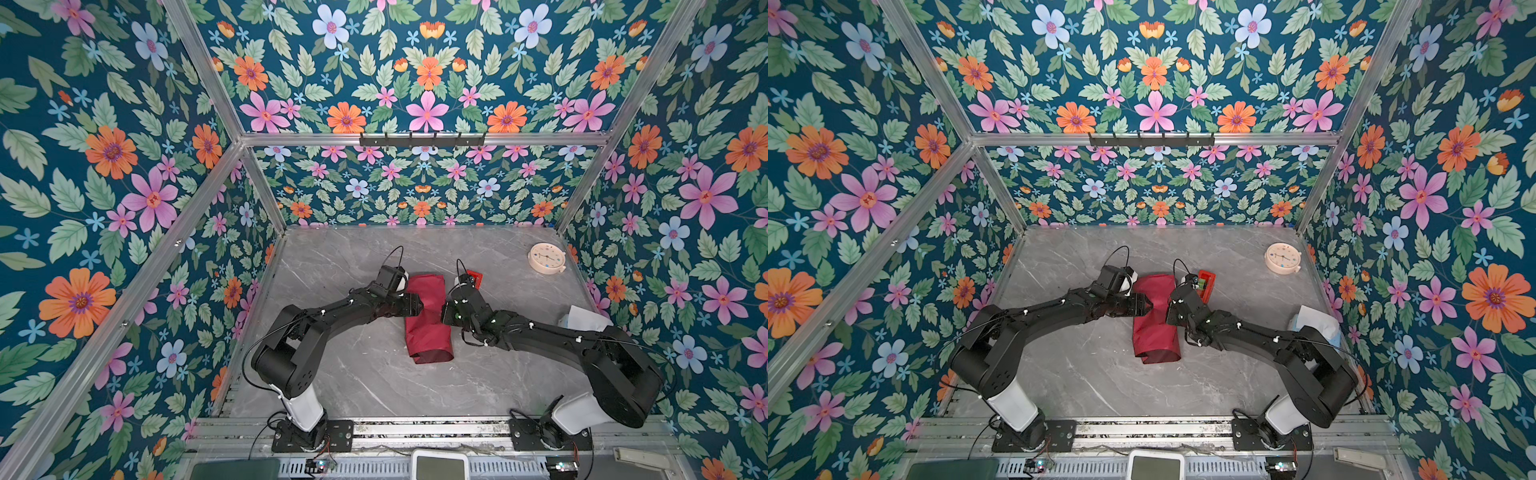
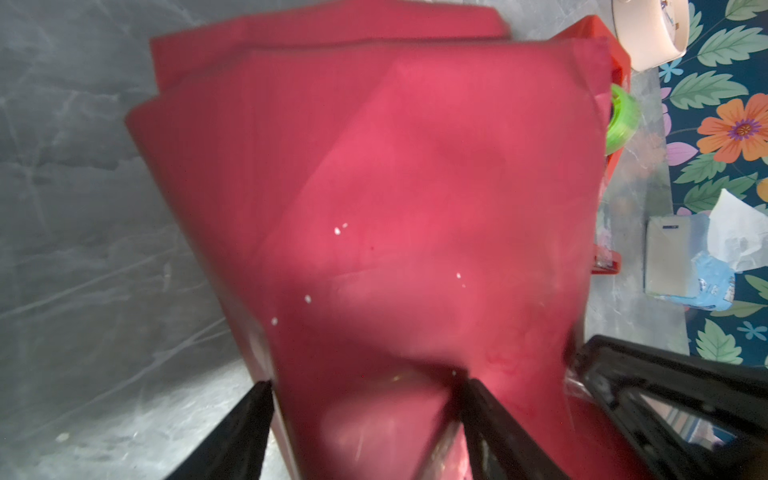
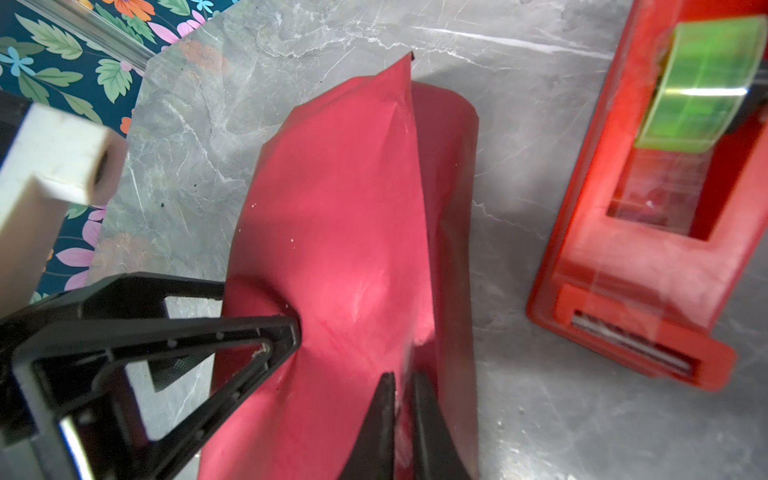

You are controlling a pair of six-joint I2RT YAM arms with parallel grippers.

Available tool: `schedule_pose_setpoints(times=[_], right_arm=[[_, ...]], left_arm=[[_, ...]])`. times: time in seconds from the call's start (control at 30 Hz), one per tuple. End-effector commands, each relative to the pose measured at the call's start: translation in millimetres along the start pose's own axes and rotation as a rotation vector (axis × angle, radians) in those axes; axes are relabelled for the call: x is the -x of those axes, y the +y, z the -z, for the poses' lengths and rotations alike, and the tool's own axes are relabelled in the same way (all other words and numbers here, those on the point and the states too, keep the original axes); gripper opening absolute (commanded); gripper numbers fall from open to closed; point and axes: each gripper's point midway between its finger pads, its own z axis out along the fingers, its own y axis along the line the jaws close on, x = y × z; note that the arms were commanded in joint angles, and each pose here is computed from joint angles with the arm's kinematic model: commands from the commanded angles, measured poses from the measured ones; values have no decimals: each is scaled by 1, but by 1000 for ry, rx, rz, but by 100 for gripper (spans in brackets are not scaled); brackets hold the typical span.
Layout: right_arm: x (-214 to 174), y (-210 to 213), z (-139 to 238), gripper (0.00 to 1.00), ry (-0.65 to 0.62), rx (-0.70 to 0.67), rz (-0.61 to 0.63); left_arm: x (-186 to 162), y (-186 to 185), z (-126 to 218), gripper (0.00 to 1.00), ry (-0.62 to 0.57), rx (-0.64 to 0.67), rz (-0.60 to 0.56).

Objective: Wrap the gift box in paper
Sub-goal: 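Press the tape onto the paper seam next to the left gripper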

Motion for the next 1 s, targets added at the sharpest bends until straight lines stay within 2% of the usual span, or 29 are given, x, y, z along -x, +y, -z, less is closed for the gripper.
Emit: schedule_pose_setpoints(times=[0.0,0.7,0.8,0.97], right_arm=[[-5,-11,2,16,8,-50,45],[-15,-27,-4,31,35,-117,82],[-13,-26,-3,36,31,-119,85],[-8,-25,-1,54,30,-119,79]], left_arm=[[-37,47,-2,73,120,207,9],[-37,47,-1,73,120,201,14],[-37,46,-1,73,117,200,14],[-38,47,-2,73,121,202,15]])
